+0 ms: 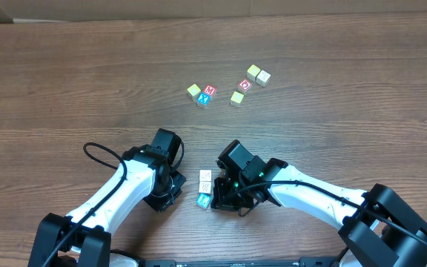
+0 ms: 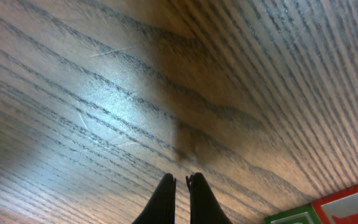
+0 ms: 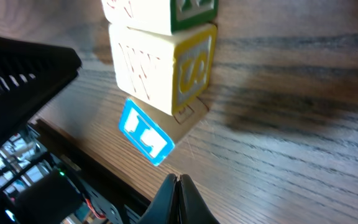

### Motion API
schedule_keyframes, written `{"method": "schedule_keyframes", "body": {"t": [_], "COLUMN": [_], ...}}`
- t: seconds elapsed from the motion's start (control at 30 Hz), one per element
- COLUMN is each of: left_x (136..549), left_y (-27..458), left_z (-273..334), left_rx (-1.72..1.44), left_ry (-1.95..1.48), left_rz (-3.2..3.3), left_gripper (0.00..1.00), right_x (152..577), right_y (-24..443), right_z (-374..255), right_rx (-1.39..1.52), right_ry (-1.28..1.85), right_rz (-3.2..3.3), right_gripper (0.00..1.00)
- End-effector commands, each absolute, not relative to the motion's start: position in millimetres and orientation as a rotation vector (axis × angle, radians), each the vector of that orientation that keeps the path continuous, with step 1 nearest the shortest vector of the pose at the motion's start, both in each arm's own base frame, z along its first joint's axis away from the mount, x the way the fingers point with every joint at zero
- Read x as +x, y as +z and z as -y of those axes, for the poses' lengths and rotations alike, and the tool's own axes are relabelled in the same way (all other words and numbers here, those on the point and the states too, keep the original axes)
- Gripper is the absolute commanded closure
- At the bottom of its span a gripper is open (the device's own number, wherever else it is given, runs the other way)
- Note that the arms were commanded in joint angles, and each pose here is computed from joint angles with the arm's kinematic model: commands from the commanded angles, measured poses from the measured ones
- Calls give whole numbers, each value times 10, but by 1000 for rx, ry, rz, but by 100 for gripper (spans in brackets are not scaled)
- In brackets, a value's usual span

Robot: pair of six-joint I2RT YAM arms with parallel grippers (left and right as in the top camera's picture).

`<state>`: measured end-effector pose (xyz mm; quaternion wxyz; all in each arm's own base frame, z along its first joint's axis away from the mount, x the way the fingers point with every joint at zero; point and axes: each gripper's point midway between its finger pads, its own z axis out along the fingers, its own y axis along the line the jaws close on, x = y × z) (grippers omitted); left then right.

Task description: Flip 5 blocks

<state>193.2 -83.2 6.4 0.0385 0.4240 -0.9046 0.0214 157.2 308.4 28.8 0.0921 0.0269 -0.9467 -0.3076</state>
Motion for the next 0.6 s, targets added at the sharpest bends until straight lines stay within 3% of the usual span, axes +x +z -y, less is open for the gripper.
{"method": "schedule_keyframes", "body": {"t": [0.0,0.57], "left_x": [1951,1952], "left_y": [90,90], "left_z": [797,797], "left_rx": [1284,1279], "left_ry": [67,68], "left_rz": [2803,2806], "left_gripper": [96,96], "right_x": [1615,1627], "right_y": [288,168], "right_z": [-3111,-3039], "right_rx": [47,-7], "right_ry": [-917,-864], "right_rz": [2827,2854], "right_gripper": [96,96]}}
